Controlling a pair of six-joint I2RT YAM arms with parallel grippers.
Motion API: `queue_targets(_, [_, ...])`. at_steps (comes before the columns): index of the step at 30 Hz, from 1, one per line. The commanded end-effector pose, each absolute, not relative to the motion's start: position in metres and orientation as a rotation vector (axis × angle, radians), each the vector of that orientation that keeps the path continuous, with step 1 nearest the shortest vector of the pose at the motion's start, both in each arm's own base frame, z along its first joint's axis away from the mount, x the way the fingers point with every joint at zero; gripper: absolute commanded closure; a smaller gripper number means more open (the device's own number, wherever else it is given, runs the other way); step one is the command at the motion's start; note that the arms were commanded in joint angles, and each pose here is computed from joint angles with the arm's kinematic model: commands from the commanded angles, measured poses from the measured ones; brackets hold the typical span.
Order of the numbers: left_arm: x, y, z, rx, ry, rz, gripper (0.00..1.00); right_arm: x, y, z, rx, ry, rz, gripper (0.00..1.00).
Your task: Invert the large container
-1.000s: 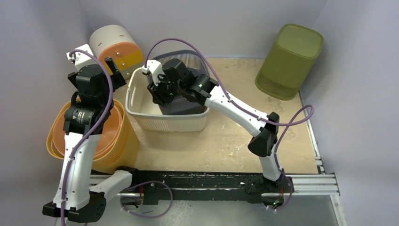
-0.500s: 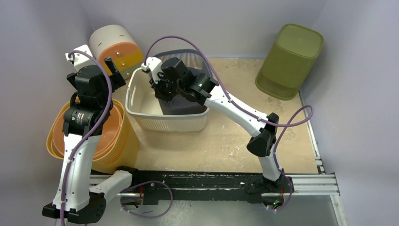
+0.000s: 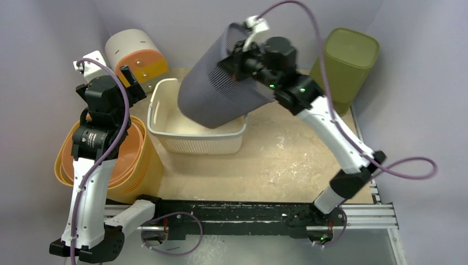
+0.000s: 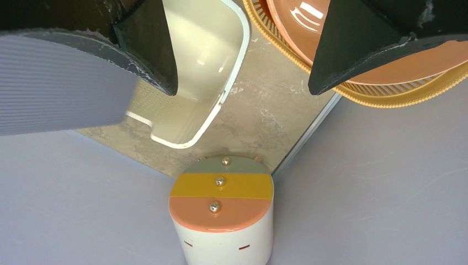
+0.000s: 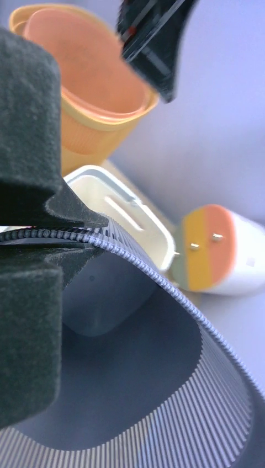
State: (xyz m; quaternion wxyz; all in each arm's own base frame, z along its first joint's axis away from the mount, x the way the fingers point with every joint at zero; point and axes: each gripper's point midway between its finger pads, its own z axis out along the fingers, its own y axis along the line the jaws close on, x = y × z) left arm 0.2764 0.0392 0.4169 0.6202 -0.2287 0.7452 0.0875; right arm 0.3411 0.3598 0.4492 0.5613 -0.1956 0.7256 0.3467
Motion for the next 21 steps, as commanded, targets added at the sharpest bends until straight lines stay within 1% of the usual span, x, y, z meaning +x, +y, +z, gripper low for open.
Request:
queue_targets(1, [0.277, 0.036, 0.441, -0.524, 1.643, 0.156, 0.15, 0.324, 0.269, 0.600, -0.147, 1.211, 0.894, 1.00])
queue_targets(3, [0.278, 0.035, 0.441, -0.519, 1.648, 0.150, 0.15, 0.321, 0.240, 0.609, -0.067, 1.162, 0.851, 1.00])
queue_targets(8, [0.285, 0.032, 0.440, -0.509, 1.654, 0.138, 0.15, 0.321, 0.193, 0.599, 0.086, 1.147, 0.781, 1.00])
queue_targets(16, [0.293, 0.026, 0.438, -0.486, 1.670, 0.122, 0.15, 0.303, 0.138, 0.546, 0.356, 1.097, 0.853, 1.00])
queue_targets(21, [0.297, 0.024, 0.439, -0.471, 1.677, 0.122, 0.15, 0.306, 0.122, 0.492, 0.521, 1.150, 0.896, 1.00])
